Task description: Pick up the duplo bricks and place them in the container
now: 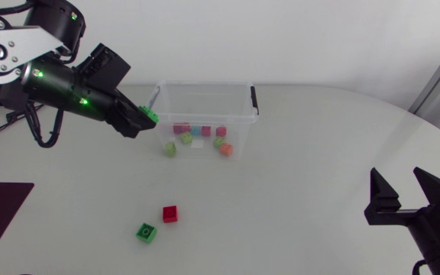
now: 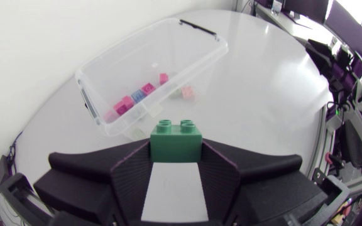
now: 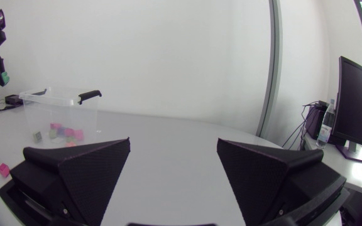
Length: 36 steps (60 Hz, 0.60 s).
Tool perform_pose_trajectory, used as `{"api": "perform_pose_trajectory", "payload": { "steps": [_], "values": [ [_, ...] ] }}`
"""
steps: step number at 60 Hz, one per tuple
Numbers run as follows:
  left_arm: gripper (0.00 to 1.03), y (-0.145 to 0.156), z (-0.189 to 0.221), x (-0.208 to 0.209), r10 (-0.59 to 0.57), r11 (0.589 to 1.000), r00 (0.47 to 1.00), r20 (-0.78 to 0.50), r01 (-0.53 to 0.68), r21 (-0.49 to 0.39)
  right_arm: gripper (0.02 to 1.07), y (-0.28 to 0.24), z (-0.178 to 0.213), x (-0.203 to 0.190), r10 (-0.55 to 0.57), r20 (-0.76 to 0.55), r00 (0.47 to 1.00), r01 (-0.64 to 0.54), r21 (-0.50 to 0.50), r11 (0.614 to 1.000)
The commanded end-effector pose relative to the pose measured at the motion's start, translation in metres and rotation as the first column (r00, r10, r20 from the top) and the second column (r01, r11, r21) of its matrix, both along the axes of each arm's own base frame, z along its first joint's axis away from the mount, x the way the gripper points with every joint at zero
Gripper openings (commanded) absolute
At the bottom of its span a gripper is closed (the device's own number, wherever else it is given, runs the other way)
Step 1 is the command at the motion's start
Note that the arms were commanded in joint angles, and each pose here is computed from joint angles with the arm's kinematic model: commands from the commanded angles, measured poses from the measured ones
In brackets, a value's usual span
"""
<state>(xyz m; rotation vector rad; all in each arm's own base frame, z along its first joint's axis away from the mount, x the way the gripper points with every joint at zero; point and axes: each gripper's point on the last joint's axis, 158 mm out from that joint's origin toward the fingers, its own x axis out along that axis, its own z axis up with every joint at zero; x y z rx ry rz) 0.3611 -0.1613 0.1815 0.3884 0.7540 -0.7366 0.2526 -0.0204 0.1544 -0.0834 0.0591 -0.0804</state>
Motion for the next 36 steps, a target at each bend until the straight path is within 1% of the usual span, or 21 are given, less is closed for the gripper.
{"api": "perform_pose_trajectory", "payload": {
  "steps": [1, 4, 6, 9, 12, 20, 25, 28, 31, 36],
  "values": [
    [0.43, -0.011, 0.013, 0.014, 0.025, 0.997, 0.999, 0.033, -0.022, -0.073, 1.02, 0.002, -0.006, 0.001, 0.007, -0.001, 1.000, -0.007, 0.023, 1.000],
    [0.43, -0.017, 0.016, 0.020, 0.021, 0.995, 0.999, 0.049, -0.016, -0.094, 1.02, 0.002, -0.006, 0.001, 0.007, -0.001, 1.000, -0.007, 0.023, 1.000],
    [0.45, -0.021, 0.021, 0.037, 0.038, 0.992, 0.996, 0.085, -0.027, -0.125, 1.02, 0.002, -0.006, 0.001, 0.007, -0.001, 1.000, -0.007, 0.023, 1.000],
    [0.45, -0.022, 0.023, 0.046, 0.052, 0.989, 0.994, 0.097, -0.038, -0.140, 1.02, 0.002, -0.006, 0.001, 0.007, -0.001, 1.000, -0.007, 0.023, 1.000],
    [0.46, -0.026, 0.020, 0.065, 0.059, 0.989, 0.994, 0.089, -0.046, -0.141, 1.02, 0.002, -0.006, 0.001, 0.007, -0.001, 1.000, -0.007, 0.023, 1.000],
    [0.47, -0.031, 0.012, 0.096, 0.073, 0.988, 0.994, 0.075, -0.062, -0.141, 1.02, 0.002, -0.006, 0.001, 0.007, -0.001, 1.000, -0.007, 0.023, 1.000],
    [0.48, -0.037, -0.005, 0.124, 0.089, 0.990, 0.994, 0.064, -0.081, -0.117, 1.02, 0.002, -0.006, 0.001, 0.007, -0.001, 1.000, -0.007, 0.024, 1.000],
    [0.48, -0.038, -0.010, 0.133, 0.096, 0.990, 0.993, 0.063, -0.088, -0.110, 1.02, 0.002, -0.006, 0.001, 0.007, -0.001, 1.000, -0.007, 0.023, 1.000],
    [0.52, -0.040, -0.014, 0.146, 0.114, 0.989, 0.991, 0.064, -0.107, -0.102, 1.02, 0.002, -0.006, 0.001, 0.007, -0.001, 1.000, -0.007, 0.023, 1.000],
    [0.65, -0.041, -0.016, 0.157, 0.131, 0.988, 0.989, 0.071, -0.124, -0.090, 1.02, 0.002, -0.007, 0.001, 0.007, -0.003, 1.000, -0.007, 0.023, 1.000]
  ]
}}
